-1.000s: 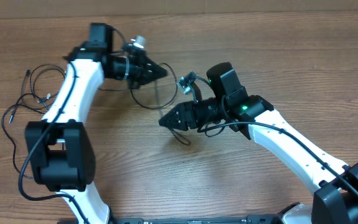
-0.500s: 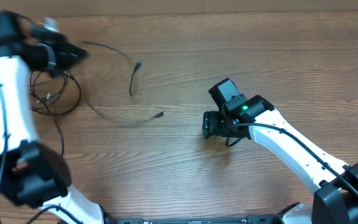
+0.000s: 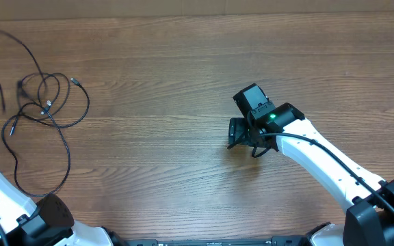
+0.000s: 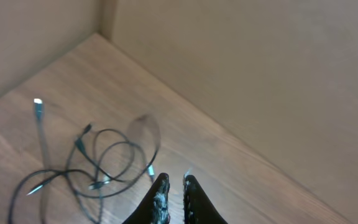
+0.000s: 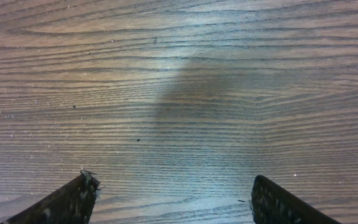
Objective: Untangle cables
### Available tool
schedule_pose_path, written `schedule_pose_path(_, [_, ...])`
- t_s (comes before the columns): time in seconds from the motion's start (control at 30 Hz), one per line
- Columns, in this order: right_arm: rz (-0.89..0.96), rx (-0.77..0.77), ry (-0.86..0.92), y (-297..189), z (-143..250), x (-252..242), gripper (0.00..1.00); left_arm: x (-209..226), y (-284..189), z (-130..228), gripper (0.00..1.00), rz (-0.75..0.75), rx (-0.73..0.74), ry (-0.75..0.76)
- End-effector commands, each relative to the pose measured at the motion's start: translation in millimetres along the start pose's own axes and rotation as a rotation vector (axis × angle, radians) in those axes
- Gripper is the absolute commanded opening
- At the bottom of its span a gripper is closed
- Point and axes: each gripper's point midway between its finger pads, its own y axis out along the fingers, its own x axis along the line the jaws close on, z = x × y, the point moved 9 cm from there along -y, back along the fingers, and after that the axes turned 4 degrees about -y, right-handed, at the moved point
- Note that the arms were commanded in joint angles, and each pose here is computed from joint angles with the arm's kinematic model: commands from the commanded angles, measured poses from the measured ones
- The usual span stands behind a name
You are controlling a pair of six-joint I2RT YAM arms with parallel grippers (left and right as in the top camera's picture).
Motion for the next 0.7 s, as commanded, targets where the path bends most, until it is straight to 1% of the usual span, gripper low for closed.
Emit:
schedule_pose_path(0.0, [0.002,-0.015,0.011,-2,-4,0,0.77,10,1,-3,0.11,-0.095,-0.024,0.012])
schedule_pose_path(0.17, [-0.002,-0.021,0.012,-2,-5,1,0.77,14,2,-1,0.13,-0.131,-0.012,0.01])
schedule_pose_path(0.2, [-0.002,-0.021,0.012,-2,-5,1,0.77,14,2,0,0.17,-0.134,-0.01,0.009])
schedule_pose_path(0.23, [-0.004,-0.021,0.012,-2,-5,1,0.77,14,2,0,0.27,-0.135,-0.01,0.009])
schedule_pose_path(0.27, [-0.009,-0.019,0.012,-2,-5,1,0.78,14,2,0,0.41,-0.135,-0.007,0.008])
schedule_pose_path(0.33, [-0.01,-0.018,0.012,-2,-5,1,0.78,14,2,2,0.58,-0.138,0.002,0.005])
schedule_pose_path(0.37, [-0.01,-0.018,0.012,-2,-5,1,0.79,15,2,3,0.63,-0.141,0.01,0.003])
schedule_pose_path(0.43, [-0.011,-0.02,0.012,-2,-5,2,0.81,16,1,6,0.68,-0.146,0.029,-0.004])
schedule_pose_path(0.5, [-0.019,-0.026,0.012,-2,-6,3,0.83,14,2,10,0.7,-0.144,0.055,-0.012])
schedule_pose_path(0.57, [-0.066,-0.039,0.012,-3,-9,8,0.86,8,3,17,0.72,-0.103,0.097,-0.012])
schedule_pose_path(0.63, [-0.13,-0.059,0.01,-3,-14,15,0.87,-1,5,23,0.72,-0.054,0.136,-0.008])
schedule_pose_path(0.67, [-0.191,-0.086,0.006,-5,-20,22,0.88,-12,6,31,0.72,-0.006,0.178,0.0])
